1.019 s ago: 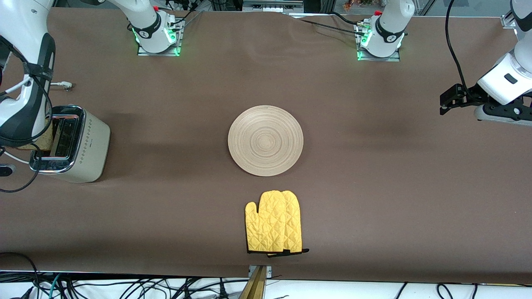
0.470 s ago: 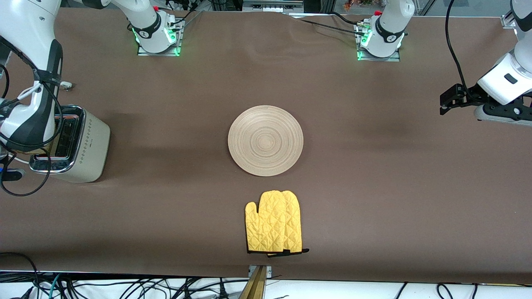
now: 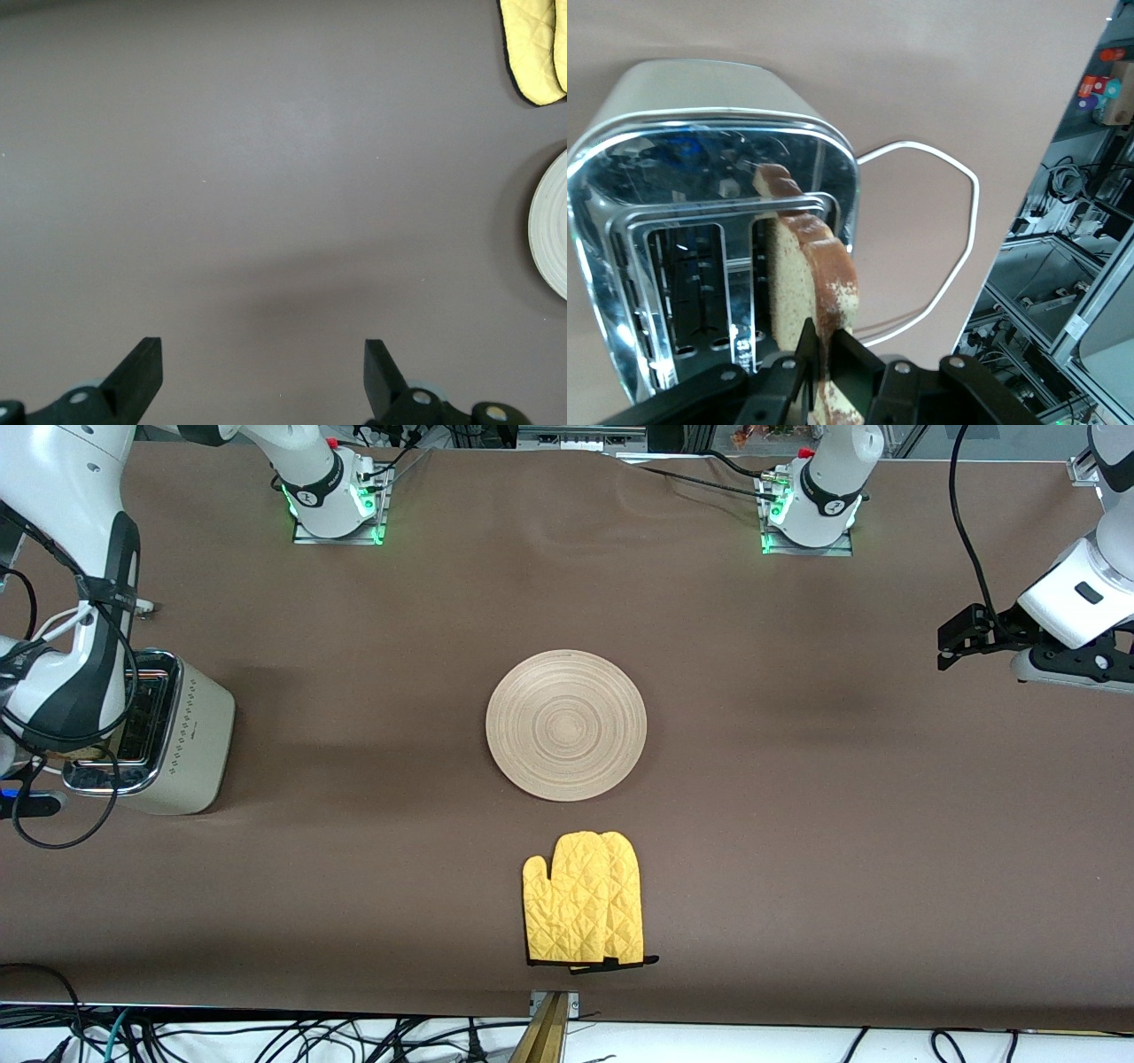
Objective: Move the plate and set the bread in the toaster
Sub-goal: 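Lower the bread into the toaster slot with the right gripper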
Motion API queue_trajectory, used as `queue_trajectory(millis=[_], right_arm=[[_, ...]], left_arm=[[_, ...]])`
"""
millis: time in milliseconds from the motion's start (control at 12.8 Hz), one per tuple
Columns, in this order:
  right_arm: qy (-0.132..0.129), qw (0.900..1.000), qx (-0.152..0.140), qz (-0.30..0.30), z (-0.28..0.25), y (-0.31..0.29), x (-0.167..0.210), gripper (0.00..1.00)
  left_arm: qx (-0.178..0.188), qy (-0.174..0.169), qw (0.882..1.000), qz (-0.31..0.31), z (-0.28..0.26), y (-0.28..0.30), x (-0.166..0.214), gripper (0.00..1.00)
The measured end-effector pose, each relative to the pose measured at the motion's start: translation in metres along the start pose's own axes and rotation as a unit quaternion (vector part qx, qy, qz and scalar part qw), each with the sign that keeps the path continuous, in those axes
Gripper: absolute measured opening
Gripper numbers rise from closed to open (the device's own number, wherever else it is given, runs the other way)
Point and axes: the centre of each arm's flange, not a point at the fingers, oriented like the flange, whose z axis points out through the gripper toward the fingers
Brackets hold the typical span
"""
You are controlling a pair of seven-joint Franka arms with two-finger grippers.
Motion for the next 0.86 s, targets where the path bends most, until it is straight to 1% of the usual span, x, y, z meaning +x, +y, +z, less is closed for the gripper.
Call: queue_trajectory(millis=[314, 392, 470, 549, 627, 705, 784, 862], right_arm=[[0.001, 1.000, 0.006, -0.001, 0.007, -0.008, 0.008, 0.08], [0.001, 1.000, 0.007, -0.001, 0.008, -0.009, 0.008, 0.09], [0.002, 1.000, 0.012, -0.001, 0.008, -0.010, 0.009, 0.13], [0.004, 1.000, 0.018, -0.001, 0.009, -0.012, 0.010, 0.13], [0.007, 1.000, 0.020, -0.001, 0.011, -0.013, 0.011, 0.19], [0.009, 1.000, 0.020, -0.001, 0.013, -0.014, 0.013, 0.20], [0.010, 1.000, 0.020, -0.001, 0.015, -0.014, 0.014, 0.26], [0.010, 1.000, 0.020, 0.000, 0.016, -0.014, 0.015, 0.36]], left_arm=[[0.000, 0.000, 1.000, 0.000, 0.000, 0.000, 0.000, 1.00], [0.000, 0.000, 1.000, 0.000, 0.000, 0.000, 0.000, 1.00], [0.000, 0.000, 1.000, 0.000, 0.000, 0.000, 0.000, 1.00], [0.000, 0.000, 1.000, 0.000, 0.000, 0.000, 0.000, 1.00], [0.000, 0.000, 1.000, 0.000, 0.000, 0.000, 0.000, 1.00], [0.000, 0.000, 1.000, 0.000, 0.000, 0.000, 0.000, 1.00], [0.000, 0.000, 1.000, 0.000, 0.000, 0.000, 0.000, 1.00], [0.000, 0.000, 1.000, 0.000, 0.000, 0.000, 0.000, 1.00]])
